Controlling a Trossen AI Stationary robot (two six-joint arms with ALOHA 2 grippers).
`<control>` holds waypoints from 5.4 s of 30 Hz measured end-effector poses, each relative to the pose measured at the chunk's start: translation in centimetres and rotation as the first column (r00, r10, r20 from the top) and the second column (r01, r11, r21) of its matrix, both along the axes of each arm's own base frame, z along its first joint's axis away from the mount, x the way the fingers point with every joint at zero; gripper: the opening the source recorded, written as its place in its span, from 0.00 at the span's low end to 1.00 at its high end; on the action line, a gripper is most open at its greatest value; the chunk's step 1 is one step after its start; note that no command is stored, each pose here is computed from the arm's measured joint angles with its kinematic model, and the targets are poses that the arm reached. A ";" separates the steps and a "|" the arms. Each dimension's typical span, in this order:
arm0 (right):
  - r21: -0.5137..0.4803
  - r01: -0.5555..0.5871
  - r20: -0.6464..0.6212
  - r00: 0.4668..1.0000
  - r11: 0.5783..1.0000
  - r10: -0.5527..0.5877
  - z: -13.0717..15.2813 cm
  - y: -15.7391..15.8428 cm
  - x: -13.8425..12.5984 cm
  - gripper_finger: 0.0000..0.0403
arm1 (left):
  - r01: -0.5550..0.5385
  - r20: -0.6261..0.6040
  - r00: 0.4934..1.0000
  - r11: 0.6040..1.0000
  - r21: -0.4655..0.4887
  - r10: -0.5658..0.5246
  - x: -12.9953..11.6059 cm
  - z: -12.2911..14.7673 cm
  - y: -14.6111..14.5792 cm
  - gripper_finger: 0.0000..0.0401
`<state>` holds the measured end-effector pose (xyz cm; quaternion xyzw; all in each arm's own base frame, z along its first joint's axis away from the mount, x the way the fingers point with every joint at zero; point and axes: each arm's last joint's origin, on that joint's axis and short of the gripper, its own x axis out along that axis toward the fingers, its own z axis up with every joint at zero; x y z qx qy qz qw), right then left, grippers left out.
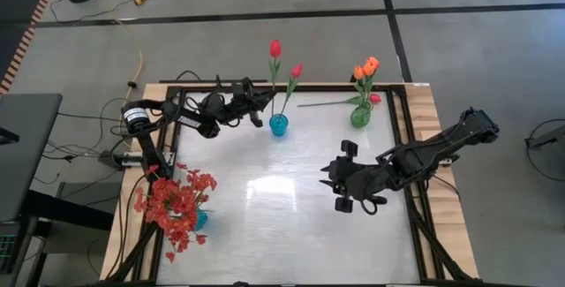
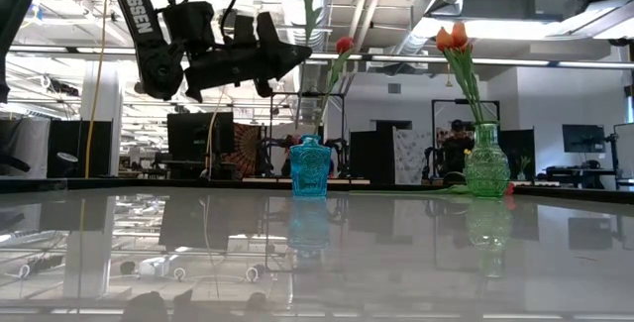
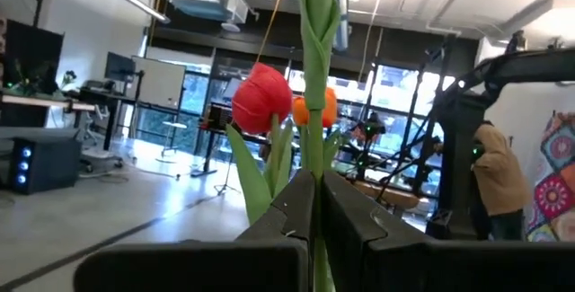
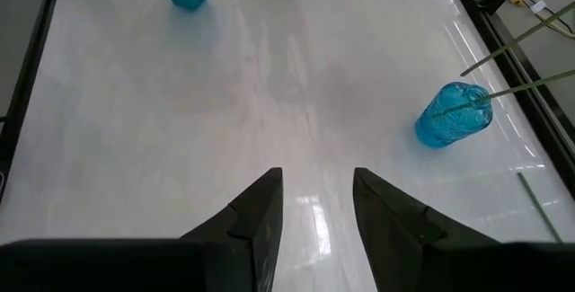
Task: Sort flowers into vase by color
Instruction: Put the bottom red tulip into the top blue vase, then put the red tulip into the top blue vase
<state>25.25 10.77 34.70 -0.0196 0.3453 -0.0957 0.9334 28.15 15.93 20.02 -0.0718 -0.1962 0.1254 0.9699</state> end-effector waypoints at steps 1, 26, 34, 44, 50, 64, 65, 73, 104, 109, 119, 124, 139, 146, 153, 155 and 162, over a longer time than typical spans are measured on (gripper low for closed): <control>0.000 0.000 0.000 1.000 1.000 0.000 0.0 0.0 0.0 0.40 | -0.004 0.002 1.000 1.000 -0.005 0.004 0.1 0.0 -0.1 0.00; 0.014 -0.032 0.002 0.999 0.999 0.032 0.0 1.1 -0.5 0.40 | -0.042 -0.007 0.999 0.999 0.024 0.042 2.7 -1.3 1.3 0.00; 0.014 -0.030 0.003 1.000 0.999 0.030 0.0 1.0 -0.5 0.40 | -0.016 -0.084 0.996 0.999 0.051 0.020 2.9 -1.9 1.3 0.00; 0.015 -0.029 0.003 1.000 0.999 0.029 0.0 1.0 -0.5 0.40 | 0.057 -0.173 0.983 0.998 -0.017 -0.059 3.1 -2.9 1.3 0.00; 0.013 -0.031 0.002 1.000 0.999 0.031 0.0 1.0 -0.5 0.40 | 0.111 -0.174 0.979 0.994 -0.001 -0.110 3.0 -2.8 1.3 0.01; -0.002 -0.040 -0.001 0.999 0.999 0.040 0.0 1.0 -0.4 0.40 | 0.267 -0.135 0.948 0.951 -0.155 -0.288 1.6 -2.7 3.2 0.25; -0.001 -0.037 -0.001 0.999 0.999 0.037 0.0 0.9 -0.4 0.40 | 0.281 -0.132 0.943 0.944 -0.172 -0.305 1.4 -2.7 3.4 0.26; 0.020 -0.004 0.006 1.000 1.000 0.004 0.0 0.5 -0.2 0.40 | 0.409 -0.086 0.891 0.871 -0.273 -0.446 -0.2 -1.9 4.9 0.29; 0.163 0.099 0.038 0.994 0.982 -0.107 0.1 0.8 -0.3 0.40 | -0.249 -0.667 0.740 0.886 -0.392 -0.087 5.5 3.1 14.5 0.29; 0.188 0.113 0.039 0.992 0.976 -0.122 0.0 1.0 -0.4 0.40 | -0.285 -0.660 0.740 0.830 -0.479 -0.126 6.5 2.6 15.7 0.30; 0.214 0.121 0.055 0.989 0.969 -0.135 0.2 1.0 -0.2 0.40 | -0.447 -0.649 0.761 0.708 -0.546 -0.020 6.4 2.2 16.6 0.30; 0.220 0.119 0.064 0.989 0.968 -0.136 0.2 1.0 -0.2 0.40 | -0.513 -0.635 0.771 0.629 -0.585 0.038 6.1 2.2 17.0 0.30; 0.244 0.104 0.111 0.985 0.964 -0.135 0.6 1.1 0.2 0.40 | -0.572 -0.694 0.705 0.697 -0.432 0.148 9.0 2.4 13.9 0.29; 0.232 0.171 0.093 0.976 0.958 -0.196 0.5 -0.6 0.8 0.40 | -0.564 -0.813 0.575 0.765 -0.311 0.094 8.7 2.7 12.9 0.29; 0.232 0.239 0.041 0.966 0.943 -0.255 0.2 -3.5 1.6 0.40 | -0.559 -0.886 0.455 0.804 -0.204 0.092 6.2 7.1 13.7 0.29; 0.227 0.257 0.011 0.964 0.939 -0.267 0.1 -4.1 1.4 0.40 | -0.548 -0.890 0.445 0.817 -0.179 0.104 5.7 8.2 13.7 0.29; 0.185 0.372 0.076 0.917 0.910 -0.391 2.2 -6.6 -1.5 0.37 | -0.542 -0.891 0.443 0.823 -0.172 0.105 4.2 10.4 13.5 0.29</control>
